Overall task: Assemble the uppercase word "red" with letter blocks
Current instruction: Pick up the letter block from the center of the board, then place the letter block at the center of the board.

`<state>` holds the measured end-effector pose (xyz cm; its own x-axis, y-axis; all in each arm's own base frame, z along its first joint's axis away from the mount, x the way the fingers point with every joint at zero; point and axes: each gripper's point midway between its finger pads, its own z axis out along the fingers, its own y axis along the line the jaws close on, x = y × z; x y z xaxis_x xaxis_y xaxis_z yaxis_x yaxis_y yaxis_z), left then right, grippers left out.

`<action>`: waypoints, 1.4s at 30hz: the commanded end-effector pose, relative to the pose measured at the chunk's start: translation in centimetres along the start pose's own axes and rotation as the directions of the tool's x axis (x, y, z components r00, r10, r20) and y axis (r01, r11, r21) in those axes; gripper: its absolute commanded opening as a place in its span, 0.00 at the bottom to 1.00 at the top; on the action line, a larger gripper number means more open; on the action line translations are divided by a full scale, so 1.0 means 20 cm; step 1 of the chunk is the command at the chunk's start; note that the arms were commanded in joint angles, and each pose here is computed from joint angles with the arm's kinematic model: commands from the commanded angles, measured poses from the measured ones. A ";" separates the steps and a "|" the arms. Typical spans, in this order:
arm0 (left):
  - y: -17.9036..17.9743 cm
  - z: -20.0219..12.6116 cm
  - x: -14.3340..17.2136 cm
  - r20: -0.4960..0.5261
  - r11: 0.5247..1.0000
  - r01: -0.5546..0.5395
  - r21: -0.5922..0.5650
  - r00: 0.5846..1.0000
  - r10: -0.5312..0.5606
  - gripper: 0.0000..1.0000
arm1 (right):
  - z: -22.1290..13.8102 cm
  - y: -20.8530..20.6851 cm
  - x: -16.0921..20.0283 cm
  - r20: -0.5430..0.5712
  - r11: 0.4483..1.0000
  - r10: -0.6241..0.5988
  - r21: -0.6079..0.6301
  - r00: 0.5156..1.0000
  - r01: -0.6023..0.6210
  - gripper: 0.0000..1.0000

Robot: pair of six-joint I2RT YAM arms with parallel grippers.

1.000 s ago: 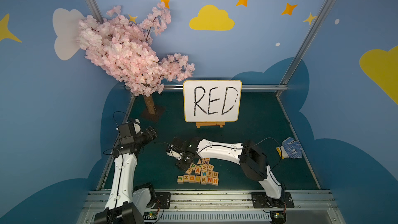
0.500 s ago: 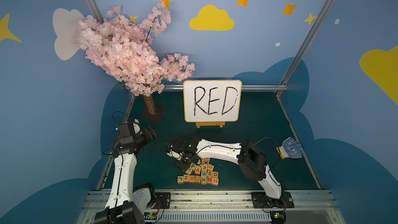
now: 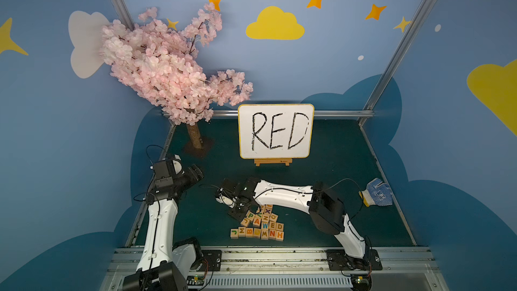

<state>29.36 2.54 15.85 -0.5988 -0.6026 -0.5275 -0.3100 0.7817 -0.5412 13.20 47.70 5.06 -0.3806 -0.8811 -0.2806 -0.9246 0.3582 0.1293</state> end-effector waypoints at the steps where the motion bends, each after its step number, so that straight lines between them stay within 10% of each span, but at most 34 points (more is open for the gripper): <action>1: -0.02 -0.03 -0.03 0.017 1.000 -0.007 0.001 1.000 0.007 0.80 | -0.06 -0.03 -0.02 0.001 1.000 0.018 0.022 1.000 -0.018 0.30; 21: -0.20 -0.04 0.01 0.008 0.983 -0.106 0.153 0.994 0.106 0.80 | -0.38 -0.68 -0.16 0.194 0.899 0.421 0.042 0.886 -0.436 0.31; 42: -0.44 -0.05 0.28 -0.044 0.887 -0.442 0.138 0.891 0.451 0.78 | -0.10 -0.93 -0.06 0.217 0.645 0.725 0.122 0.654 -0.755 0.37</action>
<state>27.86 -8.01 17.57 -0.7188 -0.2201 -0.6595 0.0966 0.9077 -0.4083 30.92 41.74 6.48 -0.9037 -0.2896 -0.3154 -0.3634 0.9083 0.2073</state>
